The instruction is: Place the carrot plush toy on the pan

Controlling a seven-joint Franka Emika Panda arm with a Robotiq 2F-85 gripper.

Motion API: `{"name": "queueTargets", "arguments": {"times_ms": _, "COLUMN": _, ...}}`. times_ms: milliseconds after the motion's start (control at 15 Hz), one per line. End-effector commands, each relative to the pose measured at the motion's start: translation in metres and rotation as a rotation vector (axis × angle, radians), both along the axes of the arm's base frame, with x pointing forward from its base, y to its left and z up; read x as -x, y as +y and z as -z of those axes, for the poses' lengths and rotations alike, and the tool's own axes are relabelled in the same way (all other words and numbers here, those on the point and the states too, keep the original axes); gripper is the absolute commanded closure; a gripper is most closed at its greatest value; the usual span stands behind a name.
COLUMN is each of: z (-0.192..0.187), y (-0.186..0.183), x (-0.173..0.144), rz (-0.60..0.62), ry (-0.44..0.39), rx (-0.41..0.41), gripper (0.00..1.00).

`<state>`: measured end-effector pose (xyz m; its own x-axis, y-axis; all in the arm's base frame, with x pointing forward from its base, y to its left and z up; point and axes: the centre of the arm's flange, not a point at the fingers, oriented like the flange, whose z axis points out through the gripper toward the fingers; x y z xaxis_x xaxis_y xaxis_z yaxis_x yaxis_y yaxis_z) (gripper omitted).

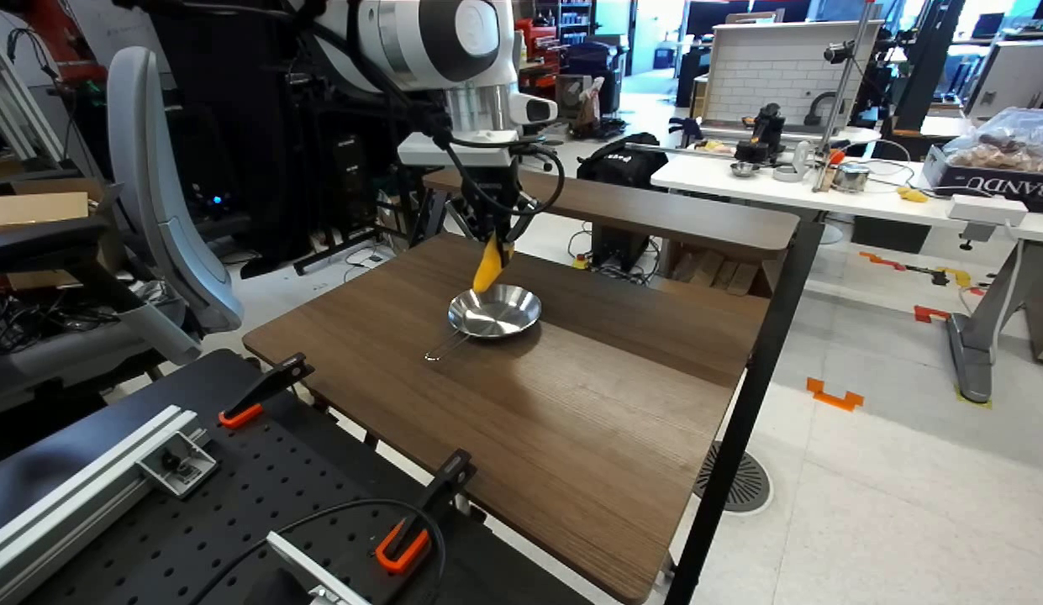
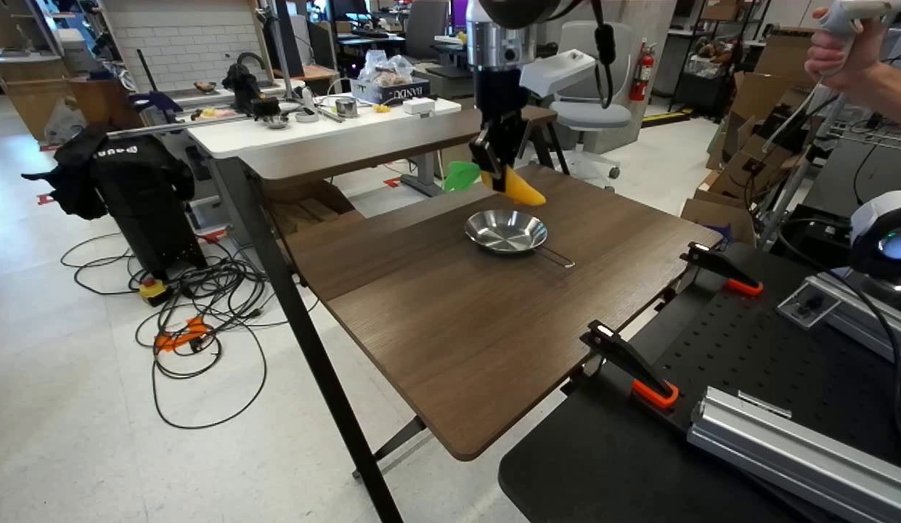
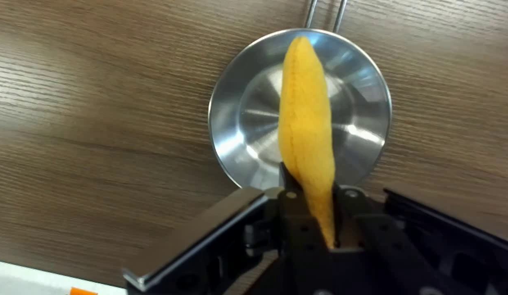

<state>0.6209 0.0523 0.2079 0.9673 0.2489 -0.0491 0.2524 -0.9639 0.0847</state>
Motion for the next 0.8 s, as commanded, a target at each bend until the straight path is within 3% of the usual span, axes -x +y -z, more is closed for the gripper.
{"name": "queueTargets", "arguments": {"times_ms": 0, "z": 0.001, "y": 0.001, "x": 0.010, "rz": 0.005, "ry": 0.002, "rx": 0.012, "gripper": 0.62}}
{"name": "queueTargets", "arguments": {"times_ms": 533, "z": -0.006, "y": 0.000, "x": 0.023, "rz": 0.006, "ry": 0.007, "rx": 0.011, "gripper": 0.04}}
{"name": "queueTargets", "arguments": {"times_ms": 733, "z": -0.019, "y": 0.000, "x": 0.029, "rz": 0.004, "ry": -0.005, "rx": 0.008, "gripper": 0.00}}
